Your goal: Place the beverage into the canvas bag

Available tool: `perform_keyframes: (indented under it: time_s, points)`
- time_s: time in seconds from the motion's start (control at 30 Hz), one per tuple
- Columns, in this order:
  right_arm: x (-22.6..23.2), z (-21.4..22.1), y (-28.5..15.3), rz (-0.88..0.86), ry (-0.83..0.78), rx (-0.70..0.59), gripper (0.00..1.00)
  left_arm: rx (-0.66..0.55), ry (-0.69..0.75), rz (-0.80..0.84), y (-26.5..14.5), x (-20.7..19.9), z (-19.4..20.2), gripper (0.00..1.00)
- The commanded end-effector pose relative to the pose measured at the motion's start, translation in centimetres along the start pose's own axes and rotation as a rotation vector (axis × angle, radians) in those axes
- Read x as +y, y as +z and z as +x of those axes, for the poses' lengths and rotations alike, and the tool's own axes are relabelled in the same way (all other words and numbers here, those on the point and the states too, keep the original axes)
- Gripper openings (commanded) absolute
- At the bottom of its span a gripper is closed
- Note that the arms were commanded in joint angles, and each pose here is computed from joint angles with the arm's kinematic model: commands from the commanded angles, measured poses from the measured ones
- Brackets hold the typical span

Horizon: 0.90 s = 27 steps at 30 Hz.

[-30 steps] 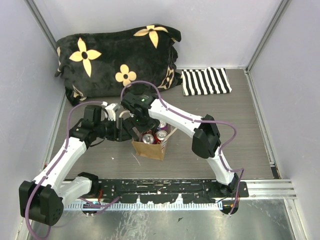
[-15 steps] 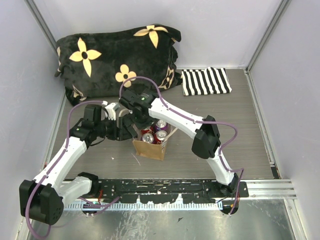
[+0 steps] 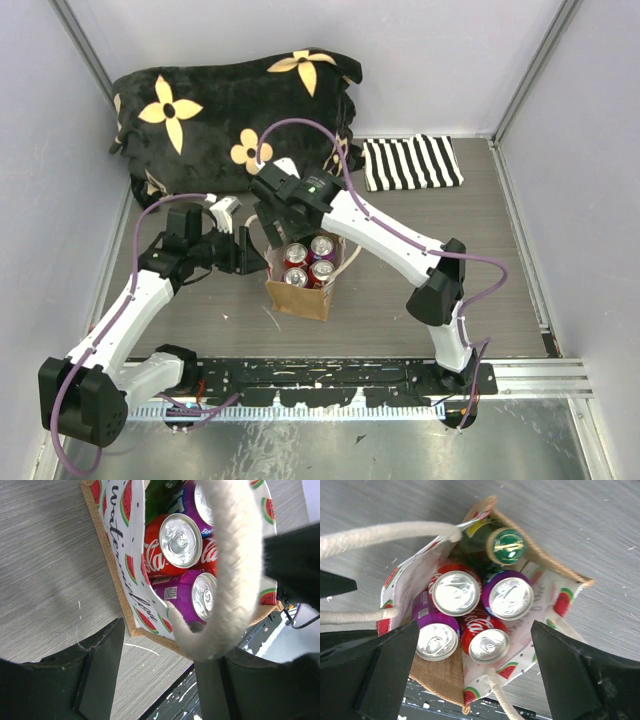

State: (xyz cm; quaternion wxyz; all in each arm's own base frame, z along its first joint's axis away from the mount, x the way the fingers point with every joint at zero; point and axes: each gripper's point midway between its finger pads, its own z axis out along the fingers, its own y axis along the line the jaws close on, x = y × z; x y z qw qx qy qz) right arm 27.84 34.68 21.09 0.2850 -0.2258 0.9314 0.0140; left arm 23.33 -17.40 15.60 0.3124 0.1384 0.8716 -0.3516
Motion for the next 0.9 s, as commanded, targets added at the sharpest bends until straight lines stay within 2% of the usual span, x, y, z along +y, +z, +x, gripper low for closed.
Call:
perform_keyframes:
  time_s: [0.0,0.2,0.4,0.87]
  points:
    - [-4.2,-3.2,-3.1,0.084,0.159,-0.148,1.00,-0.069,0.049,0.053,-0.8,-1.8,-2.4,0.63]
    - [-9.5,-5.0,-5.2,0.100,0.323,-0.233,1.00,-0.158,0.052,-0.025,-3.1,-1.2,-4.0,0.66]
    - [-15.6,-4.8,-6.2,0.060,0.492,-0.311,1.00,-0.236,0.021,-0.094,-5.7,-0.5,-5.6,0.80]
    - [-17.3,-3.6,-5.3,0.096,0.557,-0.360,1.00,-0.322,0.001,-0.182,-6.4,0.5,-8.7,0.79]
